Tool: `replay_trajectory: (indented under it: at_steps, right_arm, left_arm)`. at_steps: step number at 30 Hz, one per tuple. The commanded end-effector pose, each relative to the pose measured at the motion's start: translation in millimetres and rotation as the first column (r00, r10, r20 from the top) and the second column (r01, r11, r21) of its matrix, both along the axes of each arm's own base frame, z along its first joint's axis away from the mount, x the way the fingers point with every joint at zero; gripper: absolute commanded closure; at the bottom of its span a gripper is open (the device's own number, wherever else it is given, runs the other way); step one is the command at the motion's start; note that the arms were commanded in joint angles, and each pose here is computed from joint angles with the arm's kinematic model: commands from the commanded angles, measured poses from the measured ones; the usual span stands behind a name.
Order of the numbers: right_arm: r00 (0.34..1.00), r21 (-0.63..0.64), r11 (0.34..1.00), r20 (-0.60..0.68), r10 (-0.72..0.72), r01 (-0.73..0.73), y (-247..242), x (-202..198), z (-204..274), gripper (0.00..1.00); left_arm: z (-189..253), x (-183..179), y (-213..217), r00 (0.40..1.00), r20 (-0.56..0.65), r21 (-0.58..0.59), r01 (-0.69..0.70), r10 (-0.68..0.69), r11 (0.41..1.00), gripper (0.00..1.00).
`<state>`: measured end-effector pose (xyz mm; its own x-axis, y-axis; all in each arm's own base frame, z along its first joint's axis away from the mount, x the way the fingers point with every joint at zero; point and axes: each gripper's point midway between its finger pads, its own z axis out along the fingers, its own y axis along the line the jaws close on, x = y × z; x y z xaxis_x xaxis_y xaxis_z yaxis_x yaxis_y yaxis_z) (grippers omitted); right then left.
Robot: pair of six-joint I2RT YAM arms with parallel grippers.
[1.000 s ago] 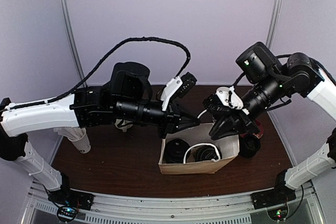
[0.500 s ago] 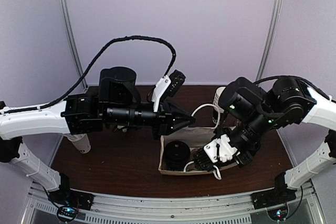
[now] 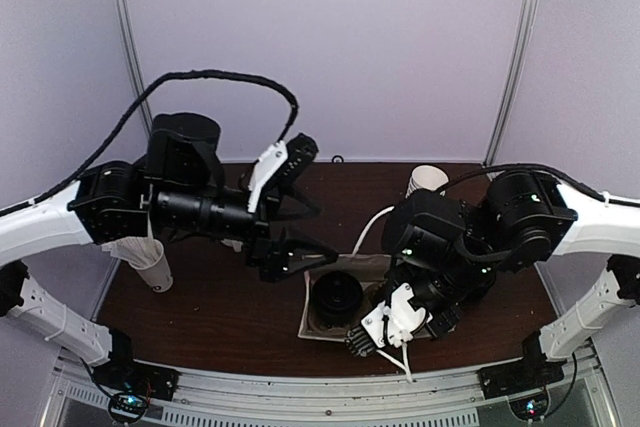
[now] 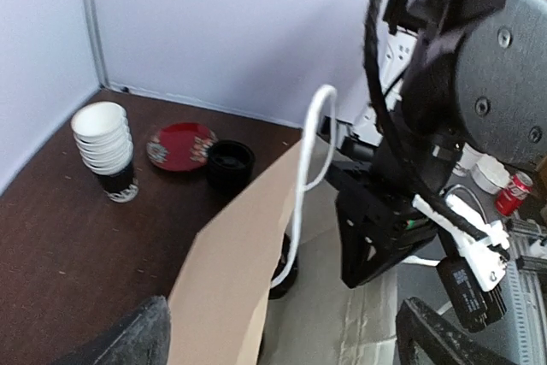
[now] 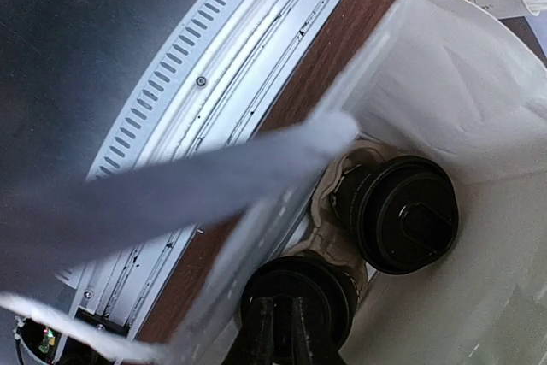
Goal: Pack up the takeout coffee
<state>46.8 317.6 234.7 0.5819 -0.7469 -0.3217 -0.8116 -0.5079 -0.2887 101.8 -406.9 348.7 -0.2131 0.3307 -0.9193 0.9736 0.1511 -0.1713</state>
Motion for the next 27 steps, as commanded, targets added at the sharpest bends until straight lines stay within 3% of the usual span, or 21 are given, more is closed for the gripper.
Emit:
replay_trajectory:
  at_steps: [1, 5, 8, 16, 21, 27]
  right_arm:
    - [0.996, -0.016, 1.0, 0.091, -0.005, 0.007, 10, 8, -3, 0.87]
    - [0.997, -0.07, 0.997, 0.066, 0.042, -0.038, 14, -10, -20, 0.87]
    - [0.998, -0.078, 0.995, 0.024, 0.057, -0.055, 16, -23, -25, 0.87]
    - [0.998, -0.058, 0.997, 0.017, 0.061, -0.06, 18, -28, -29, 0.86]
    - [0.982, -0.13, 0.975, 0.042, 0.186, -0.179, 12, -58, -51, 0.8]
    - [0.975, -0.154, 0.968, 0.065, 0.212, -0.2, 11, -64, -66, 0.8]
  left_arm:
    - [0, 70, 52, 0.95, 0.111, -0.014, -0.291, 0.291, 0.956, 0.03]
    - [-32, 138, 70, 0.883, 0.076, 0.014, -0.466, 0.464, 0.885, 0.03]
    - [-61, 164, 64, 0.877, 0.081, 0.087, -0.479, 0.473, 0.873, 0.05]
    - [-124, 160, 37, 0.911, -0.072, 0.161, -0.392, 0.407, 0.906, 0.1]
    - [-151, 162, 30, 0.908, -0.106, 0.177, -0.384, 0.405, 0.906, 0.1]
    - [-166, 161, 19, 0.921, -0.129, 0.186, -0.342, 0.368, 0.921, 0.11]
